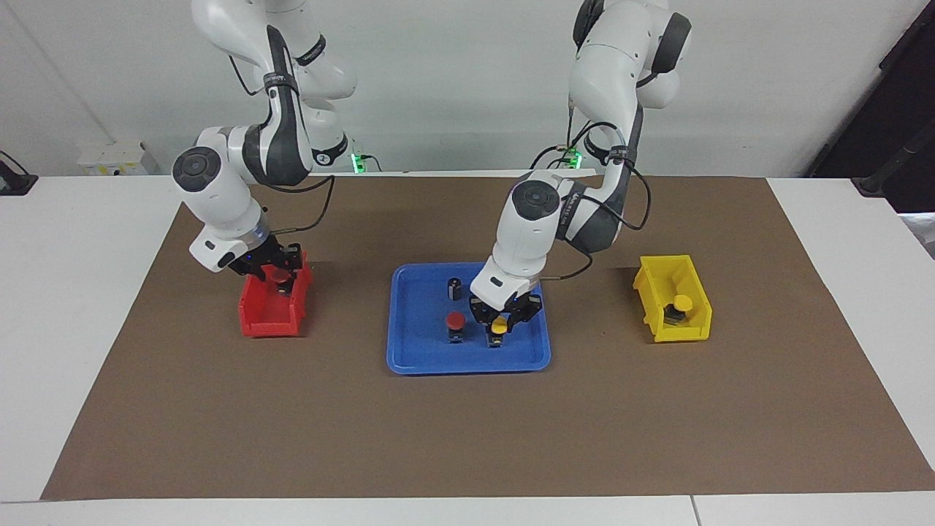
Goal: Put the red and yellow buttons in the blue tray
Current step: 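Release the red button in the tray while the left gripper places the yellow button, then return the left gripper to the yellow holder while the right gripper returns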
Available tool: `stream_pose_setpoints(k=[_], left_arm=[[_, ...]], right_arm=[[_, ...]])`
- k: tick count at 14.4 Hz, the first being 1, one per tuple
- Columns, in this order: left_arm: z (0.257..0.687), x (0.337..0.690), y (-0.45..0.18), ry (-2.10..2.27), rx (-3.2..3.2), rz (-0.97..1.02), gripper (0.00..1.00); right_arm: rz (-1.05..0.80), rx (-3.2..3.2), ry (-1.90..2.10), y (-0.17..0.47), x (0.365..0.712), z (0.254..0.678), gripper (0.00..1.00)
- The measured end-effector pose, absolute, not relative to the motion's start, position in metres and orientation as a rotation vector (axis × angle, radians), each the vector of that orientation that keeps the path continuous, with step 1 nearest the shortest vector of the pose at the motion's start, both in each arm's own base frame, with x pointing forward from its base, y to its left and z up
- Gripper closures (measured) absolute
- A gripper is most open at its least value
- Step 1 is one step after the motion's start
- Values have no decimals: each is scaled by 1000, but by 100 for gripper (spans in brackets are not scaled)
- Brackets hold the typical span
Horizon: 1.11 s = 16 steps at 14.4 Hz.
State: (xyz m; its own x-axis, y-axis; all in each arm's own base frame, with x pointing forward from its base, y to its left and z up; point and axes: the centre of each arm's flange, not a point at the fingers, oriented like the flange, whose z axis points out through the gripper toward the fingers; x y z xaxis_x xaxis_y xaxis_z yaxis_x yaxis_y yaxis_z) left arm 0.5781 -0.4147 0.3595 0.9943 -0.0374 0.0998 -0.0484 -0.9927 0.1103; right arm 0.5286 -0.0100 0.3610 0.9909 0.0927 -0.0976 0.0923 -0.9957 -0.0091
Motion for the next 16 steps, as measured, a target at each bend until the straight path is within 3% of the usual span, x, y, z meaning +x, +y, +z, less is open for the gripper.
stream_pose_setpoints(k=[1, 2, 5, 7, 9, 11, 13, 14, 15, 16], left_arm=[[359, 576, -418, -73, 3024, 148, 53], [358, 575, -419, -77, 3024, 146, 47], [364, 577, -419, -76, 3034, 132, 17], [403, 586, -413, -60, 3062, 88, 0], [464, 597, -389, -18, 3074, 89, 0], [504, 606, -317, -19, 3121, 16, 0], [511, 624, -198, -71, 3140, -54, 0], [504, 630, -141, -83, 3137, -70, 0], [493, 634, -96, -73, 3132, -55, 0], [479, 635, -65, -61, 3129, -19, 1]], right_arm=[[152, -3130, -142, -12, 528, 359, 33], [150, -3129, -144, -13, 528, 360, 33], [145, -3129, -150, -14, 527, 358, 33], [140, -3129, -150, -15, 524, 352, 34], [144, -3128, -151, -15, 521, 346, 36], [149, -3128, -154, -15, 520, 344, 37], [148, -3127, -158, -15, 520, 344, 41], [149, -3127, -159, -15, 520, 344, 48], [149, -3127, -159, -16, 520, 344, 49], [149, -3127, -156, -17, 520, 344, 56]])
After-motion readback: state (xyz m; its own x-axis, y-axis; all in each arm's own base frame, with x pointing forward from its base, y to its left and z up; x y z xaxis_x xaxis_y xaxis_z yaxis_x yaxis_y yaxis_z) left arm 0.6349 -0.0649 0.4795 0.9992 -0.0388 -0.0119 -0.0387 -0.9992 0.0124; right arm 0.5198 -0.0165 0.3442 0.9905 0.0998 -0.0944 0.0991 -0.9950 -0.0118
